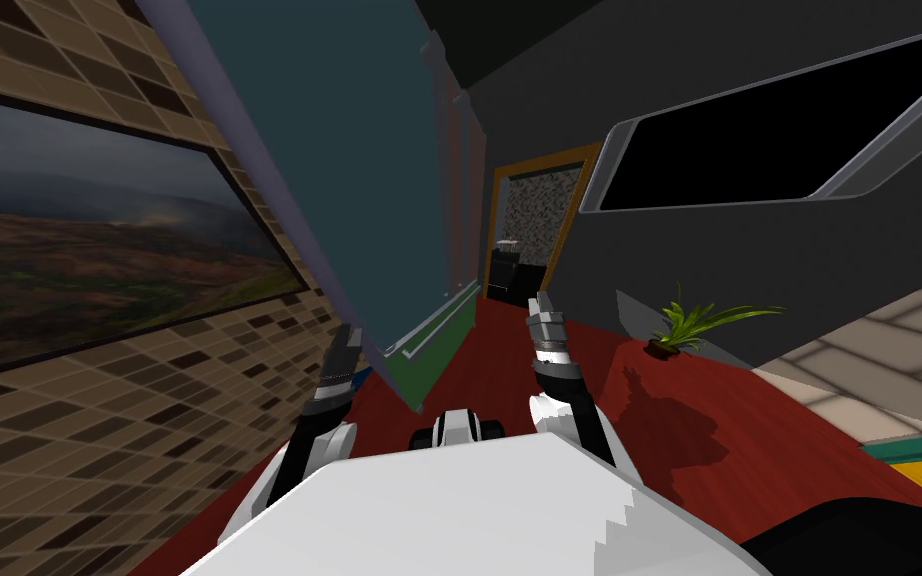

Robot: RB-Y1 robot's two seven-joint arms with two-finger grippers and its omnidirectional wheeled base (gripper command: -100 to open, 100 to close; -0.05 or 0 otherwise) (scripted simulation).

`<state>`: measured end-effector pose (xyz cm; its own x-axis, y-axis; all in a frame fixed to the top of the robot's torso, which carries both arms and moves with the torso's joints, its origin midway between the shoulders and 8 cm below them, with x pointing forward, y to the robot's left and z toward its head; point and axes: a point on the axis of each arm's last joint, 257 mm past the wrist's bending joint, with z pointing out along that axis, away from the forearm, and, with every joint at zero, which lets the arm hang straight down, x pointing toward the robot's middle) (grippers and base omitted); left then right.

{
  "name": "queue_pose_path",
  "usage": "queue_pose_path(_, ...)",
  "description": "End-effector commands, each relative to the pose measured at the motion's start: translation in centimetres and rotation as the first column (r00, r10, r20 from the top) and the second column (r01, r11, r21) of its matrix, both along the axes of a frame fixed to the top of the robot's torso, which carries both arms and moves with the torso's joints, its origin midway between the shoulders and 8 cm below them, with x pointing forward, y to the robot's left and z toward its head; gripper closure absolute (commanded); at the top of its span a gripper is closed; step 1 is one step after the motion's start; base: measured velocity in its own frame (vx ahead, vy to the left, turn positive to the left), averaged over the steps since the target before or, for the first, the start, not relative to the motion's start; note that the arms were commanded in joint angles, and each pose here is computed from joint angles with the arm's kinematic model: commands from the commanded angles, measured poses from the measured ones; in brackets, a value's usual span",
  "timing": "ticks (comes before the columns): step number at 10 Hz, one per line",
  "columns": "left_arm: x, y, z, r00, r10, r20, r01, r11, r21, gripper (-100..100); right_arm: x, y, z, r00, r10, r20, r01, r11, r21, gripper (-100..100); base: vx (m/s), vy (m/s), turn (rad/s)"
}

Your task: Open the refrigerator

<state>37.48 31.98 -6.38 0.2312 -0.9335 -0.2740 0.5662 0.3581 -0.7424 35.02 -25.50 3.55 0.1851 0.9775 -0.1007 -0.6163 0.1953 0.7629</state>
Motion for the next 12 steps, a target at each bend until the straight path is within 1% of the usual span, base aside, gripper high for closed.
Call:
queue_pose_path(1,0.6,0.7,-2.3,0.999,0.013,-0.043,-0.013,0.9999,0.004,-100,0.0,0.0,0.0,1.0,0.0,0.0,0.0,1.0,0.0,0,0.031,-0.023,0.009)
queue_pose_path(2,0.7,0.8,-2.9,0.9984,0.015,-0.055,-0.015,0.9999,0.002,-100,0.0,0.0,0.0,1.0,0.0,0.0,0.0,1.0,0.0,0,0.025,-0.024,0.005)
queue_pose_path(3,1.1,1.2,-4.1,0.9968,0.023,-0.076,-0.022,0.9997,0.005,-100,0.0,0.0,0.0,1.0,0.0,0.0,0.0,1.0,0.0,0,0.029,-0.035,0.008)
queue_pose_path(4,1.3,1.5,-5.0,0.9956,0.028,-0.089,-0.028,0.9996,0.008,-100,0.0,0.0,0.0,1.0,0.0,0.0,0.0,1.0,0.0,0,0.047,-0.038,0.019)
queue_pose_path(5,1.6,2.0,-6.6,0.9923,0.037,-0.118,-0.037,0.9993,0.009,-100,0.0,0.0,0.0,1.0,0.0,0.0,0.0,1.0,0.0,0,0.062,-0.054,0.014)
queue_pose_path(6,1.7,2.2,-7.5,0.9895,0.042,-0.138,-0.041,0.9991,0.007,-100,0.0,0.0,0.0,1.0,0.0,0.0,0.0,1.0,0.0,0,0.042,-0.041,0.006)
queue_pose_path(7,1.9,2.5,-8.3,0.9878,0.047,-0.149,-0.046,0.9989,0.01,-100,0.0,0.0,0.0,1.0,0.0,0.0,0.0,1.0,0.0,0,0.034,-0.026,0.016)
queue_pose_path(9,2.1,3.0,-10.2,0.9813,0.057,-0.184,-0.056,0.9984,0.01,-100,0.0,0.0,0.0,1.0,0.0,0.0,0.0,1.0,0.0,0,0.022,-0.031,0.008)
queue_pose_path(10,2.0,3.2,-10.8,0.9786,0.06,-0.197,-0.059,0.9982,0.009,-100,0.0,0.0,0.0,1.0,0.0,0.0,0.0,1.0,0.0,0,0.02,-0.025,0.013)
queue_pose_path(11,2.2,3.5,-12.2,0.9732,0.067,-0.22,-0.067,0.9977,0.009,-100,0.0,0.0,0.0,1.0,0.0,0.0,0.0,1.0,0.0,0,0.024,-0.029,0.012)
queue_pose_path(12,2.3,3.7,-13.0,0.97,0.072,-0.232,-0.072,0.9974,0.01,-100,0.0,0.0,0.0,1.0,0.0,0.0,0.0,1.0,0.0,0,0.04,-0.053,0.026)
